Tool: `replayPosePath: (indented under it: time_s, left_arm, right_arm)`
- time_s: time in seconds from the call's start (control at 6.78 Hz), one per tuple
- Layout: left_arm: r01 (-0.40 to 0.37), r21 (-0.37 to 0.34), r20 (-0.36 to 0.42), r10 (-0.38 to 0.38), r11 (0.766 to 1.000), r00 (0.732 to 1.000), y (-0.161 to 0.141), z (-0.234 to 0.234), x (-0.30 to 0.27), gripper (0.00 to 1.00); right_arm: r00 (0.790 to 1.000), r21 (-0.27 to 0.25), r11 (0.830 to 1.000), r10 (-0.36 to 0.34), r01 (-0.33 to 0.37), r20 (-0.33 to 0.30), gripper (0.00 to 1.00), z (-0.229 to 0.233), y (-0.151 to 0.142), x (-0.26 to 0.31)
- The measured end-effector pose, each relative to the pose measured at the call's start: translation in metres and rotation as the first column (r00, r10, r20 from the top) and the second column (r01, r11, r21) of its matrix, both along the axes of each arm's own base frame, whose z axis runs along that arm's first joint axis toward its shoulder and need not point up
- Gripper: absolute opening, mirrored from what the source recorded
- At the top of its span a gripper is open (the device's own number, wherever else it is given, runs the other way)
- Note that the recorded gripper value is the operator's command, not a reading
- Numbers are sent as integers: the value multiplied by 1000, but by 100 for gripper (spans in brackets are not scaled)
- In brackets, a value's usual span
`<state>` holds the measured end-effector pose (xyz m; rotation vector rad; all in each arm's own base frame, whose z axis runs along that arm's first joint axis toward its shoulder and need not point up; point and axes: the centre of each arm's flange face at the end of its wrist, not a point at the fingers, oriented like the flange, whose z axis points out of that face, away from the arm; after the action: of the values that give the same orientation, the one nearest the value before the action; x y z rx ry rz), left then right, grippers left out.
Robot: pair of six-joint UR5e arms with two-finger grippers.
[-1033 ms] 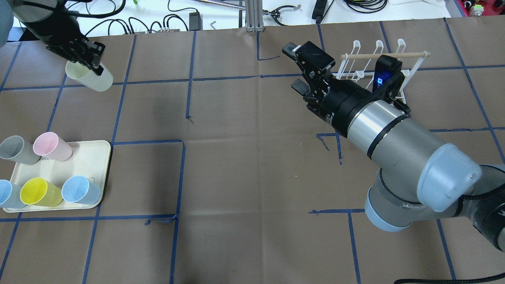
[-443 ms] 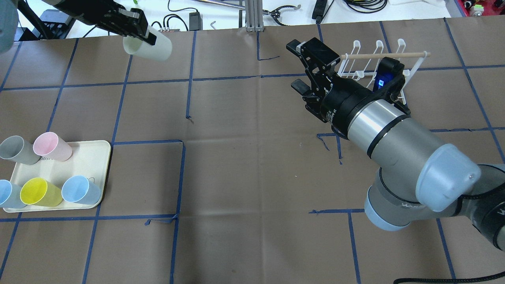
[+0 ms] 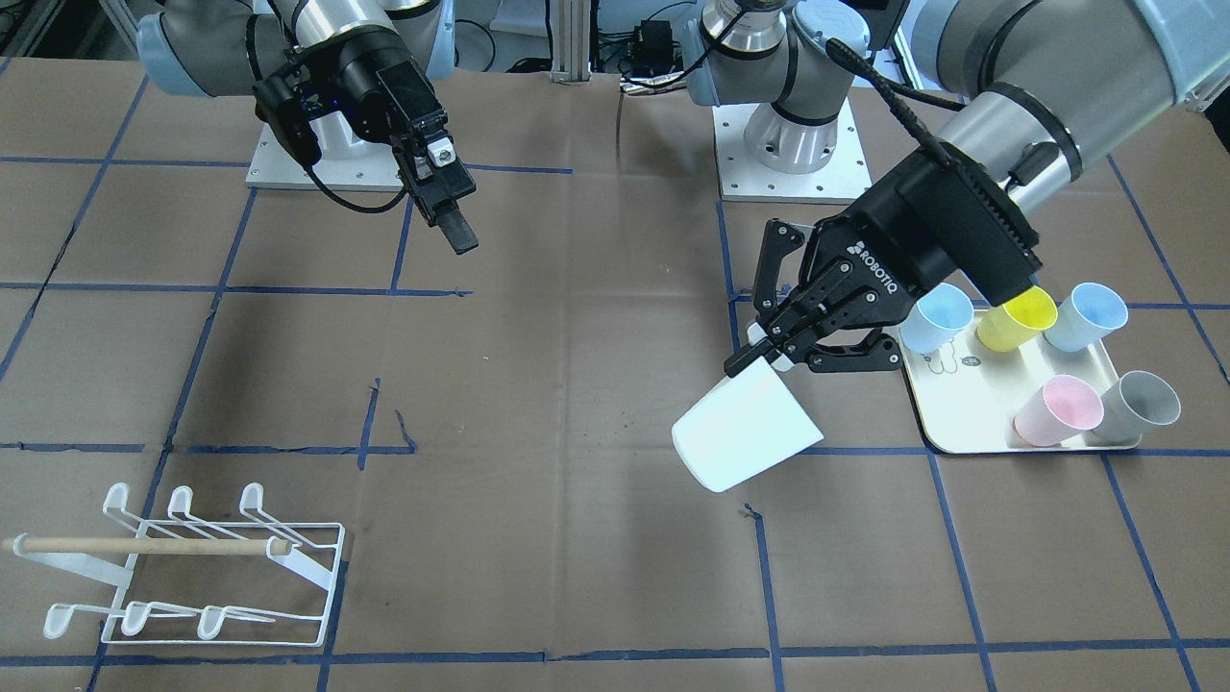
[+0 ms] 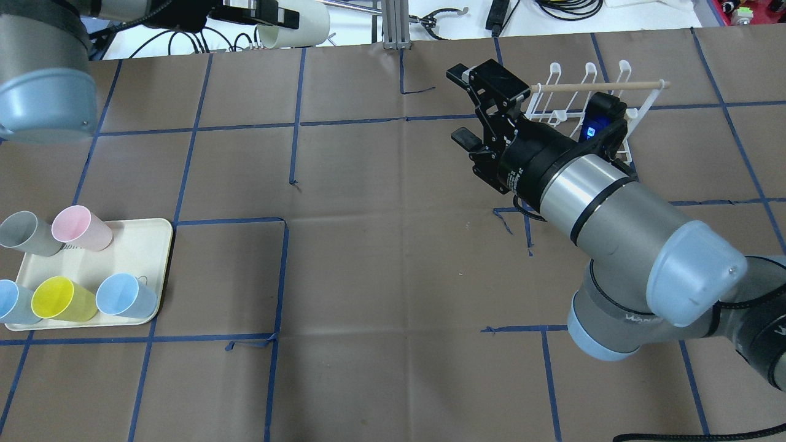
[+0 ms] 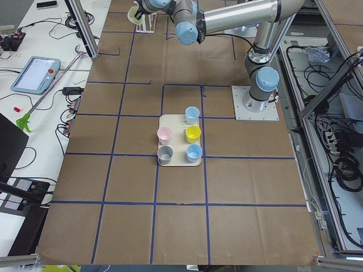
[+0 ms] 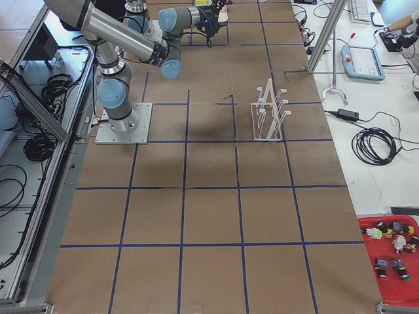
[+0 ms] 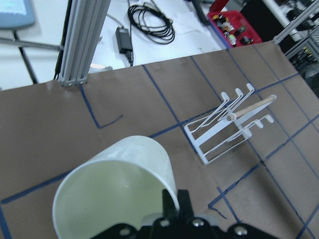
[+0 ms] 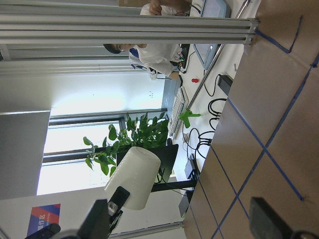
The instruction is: Transfer IKEA cup to right arm and place on rack
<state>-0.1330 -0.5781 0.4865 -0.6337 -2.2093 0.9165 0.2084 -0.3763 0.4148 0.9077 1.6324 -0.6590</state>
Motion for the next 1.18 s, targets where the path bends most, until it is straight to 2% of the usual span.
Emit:
replayPosePath:
  time_s: [0.15,0.44,0.74,0.89,1.18]
  left_arm:
    - [30,-118,-27,-33,993,999,8,-19,-9,0]
    - [66,-255,-45,-80,965,996,40,-64,-31,0]
    - [72,-328,-66,-99,942,993,67,-109,-50,0]
    - [47,-352,-109,-91,935,990,77,-116,-59,0]
    - [52,-373,-162,-120,927,979,98,-117,-88,0]
  right_arm:
    - [1000,26,1000,-4,4,11,100,-2,-1,0]
    - [994,98,995,-38,28,99,100,-3,-2,0]
    - [991,124,992,-48,32,125,100,-5,-3,1]
    - [991,145,989,-48,29,127,100,-11,-7,3]
    - [991,200,980,-39,13,125,100,-22,-19,11]
